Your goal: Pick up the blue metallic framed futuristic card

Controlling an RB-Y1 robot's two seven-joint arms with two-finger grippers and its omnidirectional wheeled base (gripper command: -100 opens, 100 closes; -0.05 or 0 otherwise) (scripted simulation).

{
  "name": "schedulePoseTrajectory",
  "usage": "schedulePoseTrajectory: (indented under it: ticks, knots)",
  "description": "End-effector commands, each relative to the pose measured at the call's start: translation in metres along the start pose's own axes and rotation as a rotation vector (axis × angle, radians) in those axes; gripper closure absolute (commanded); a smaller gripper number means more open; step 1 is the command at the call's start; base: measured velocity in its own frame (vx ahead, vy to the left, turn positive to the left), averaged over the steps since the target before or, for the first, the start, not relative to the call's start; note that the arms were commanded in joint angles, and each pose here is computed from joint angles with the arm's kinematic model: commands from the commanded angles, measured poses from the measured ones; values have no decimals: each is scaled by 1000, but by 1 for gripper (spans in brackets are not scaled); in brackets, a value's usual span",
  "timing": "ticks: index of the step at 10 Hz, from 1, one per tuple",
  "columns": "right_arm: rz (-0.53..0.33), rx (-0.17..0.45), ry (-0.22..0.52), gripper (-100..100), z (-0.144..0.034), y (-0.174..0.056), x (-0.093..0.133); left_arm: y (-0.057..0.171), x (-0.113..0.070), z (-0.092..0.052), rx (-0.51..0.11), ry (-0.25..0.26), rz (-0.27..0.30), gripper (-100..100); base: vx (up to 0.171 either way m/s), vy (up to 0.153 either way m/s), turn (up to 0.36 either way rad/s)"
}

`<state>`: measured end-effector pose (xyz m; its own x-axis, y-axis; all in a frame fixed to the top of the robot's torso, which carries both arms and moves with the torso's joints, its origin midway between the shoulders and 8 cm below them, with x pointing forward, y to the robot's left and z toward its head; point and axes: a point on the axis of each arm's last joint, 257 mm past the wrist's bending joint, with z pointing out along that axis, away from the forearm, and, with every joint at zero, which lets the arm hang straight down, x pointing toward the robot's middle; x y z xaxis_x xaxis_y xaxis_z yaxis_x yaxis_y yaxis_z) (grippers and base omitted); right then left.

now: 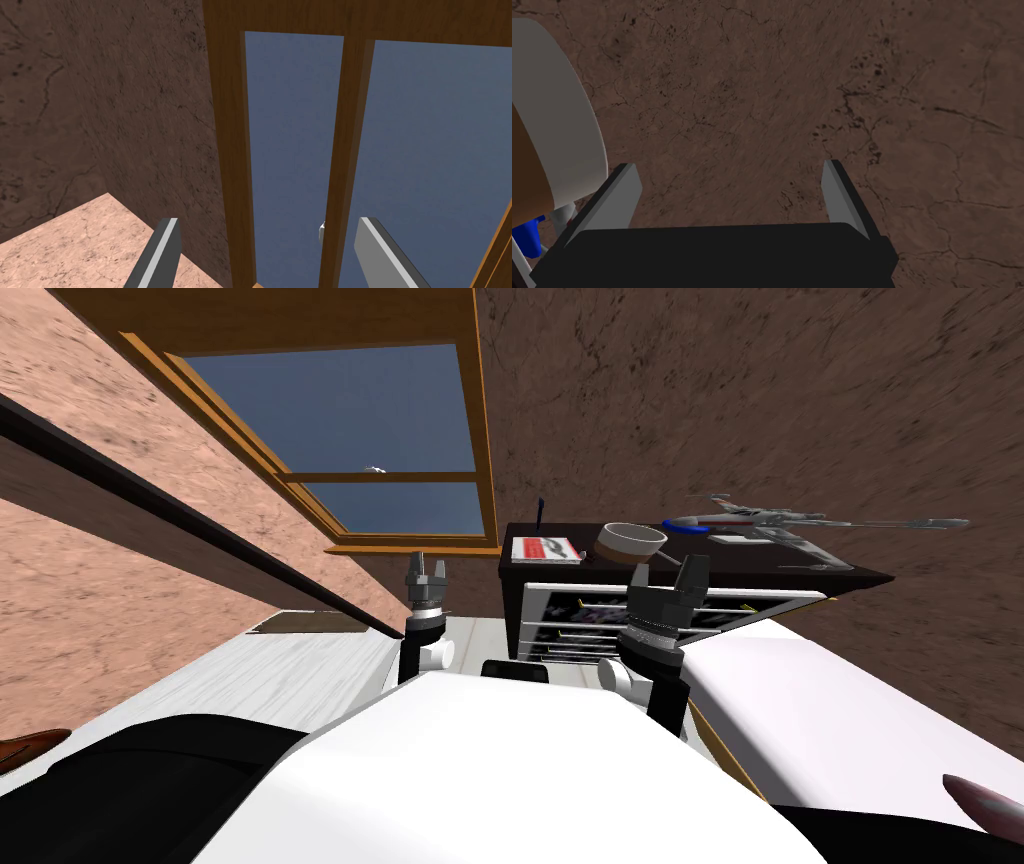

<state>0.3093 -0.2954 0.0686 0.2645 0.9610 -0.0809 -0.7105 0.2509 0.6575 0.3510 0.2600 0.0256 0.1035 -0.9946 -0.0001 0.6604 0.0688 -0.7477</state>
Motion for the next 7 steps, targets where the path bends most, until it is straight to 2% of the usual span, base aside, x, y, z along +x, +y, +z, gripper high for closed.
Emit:
schedulePoseTrajectory:
  ticks: [1, 4, 5, 7]
  knots:
    - [-9, -2, 35, -100, 3, -3, 8, 0, 0, 0, 0, 0, 0, 0, -47, -5, 18]
    - [-37, -5, 124, -100, 15, -16, 34, 0, 0, 0, 0, 0, 0, 0, -115, -32, 30]
    - [-37, -5, 124, -100, 15, -16, 34, 0, 0, 0, 0, 0, 0, 0, -93, -21, 16]
    - [-66, -6, 196, -100, 27, -29, 58, 0, 0, 0, 0, 0, 0, 0, -101, -21, 44]
